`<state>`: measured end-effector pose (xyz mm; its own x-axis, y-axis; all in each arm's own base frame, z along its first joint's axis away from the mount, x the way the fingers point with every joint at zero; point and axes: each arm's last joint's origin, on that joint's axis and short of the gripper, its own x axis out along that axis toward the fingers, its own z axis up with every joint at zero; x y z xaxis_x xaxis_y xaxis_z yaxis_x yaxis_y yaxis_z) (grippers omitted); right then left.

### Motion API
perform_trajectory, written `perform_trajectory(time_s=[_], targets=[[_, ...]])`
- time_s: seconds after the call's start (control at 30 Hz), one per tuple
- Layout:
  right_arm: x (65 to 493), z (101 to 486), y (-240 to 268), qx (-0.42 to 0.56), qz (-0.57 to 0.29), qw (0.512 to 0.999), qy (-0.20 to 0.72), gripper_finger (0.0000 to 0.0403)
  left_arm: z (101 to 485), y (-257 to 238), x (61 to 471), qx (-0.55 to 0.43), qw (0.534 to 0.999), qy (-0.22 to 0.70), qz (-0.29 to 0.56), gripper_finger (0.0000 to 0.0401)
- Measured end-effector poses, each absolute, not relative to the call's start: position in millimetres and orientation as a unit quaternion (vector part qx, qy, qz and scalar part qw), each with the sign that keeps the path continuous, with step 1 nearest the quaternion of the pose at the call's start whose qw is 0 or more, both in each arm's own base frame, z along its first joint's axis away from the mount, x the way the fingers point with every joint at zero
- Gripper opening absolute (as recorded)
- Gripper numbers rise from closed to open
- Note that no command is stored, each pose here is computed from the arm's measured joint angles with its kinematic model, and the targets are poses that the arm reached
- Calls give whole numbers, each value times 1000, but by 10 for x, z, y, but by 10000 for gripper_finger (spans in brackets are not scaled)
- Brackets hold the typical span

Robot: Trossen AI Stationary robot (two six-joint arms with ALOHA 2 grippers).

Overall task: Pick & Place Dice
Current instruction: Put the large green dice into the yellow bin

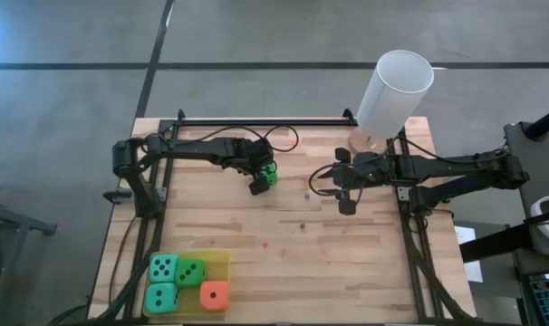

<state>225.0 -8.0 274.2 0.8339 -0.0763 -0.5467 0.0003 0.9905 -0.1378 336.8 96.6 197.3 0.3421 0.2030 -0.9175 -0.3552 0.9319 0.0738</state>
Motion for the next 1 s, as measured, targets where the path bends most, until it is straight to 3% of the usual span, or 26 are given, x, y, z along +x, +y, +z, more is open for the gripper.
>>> perform_trajectory(time_s=[0.53, 0.83, 1.0], targets=[[2250, 2742, -80, -66, -20, 955, 287, 180, 2157, 817, 3341, -54, 830, 532, 160, 368], [2250, 2742, -80, -66, -20, 955, 287, 180, 2162, 829, 3361, -37, 836, 528, 141, 396], [2250, 2742, -80, -66, -20, 955, 287, 180, 2398, 843, 3408, -48, 835, 528, 147, 399]])
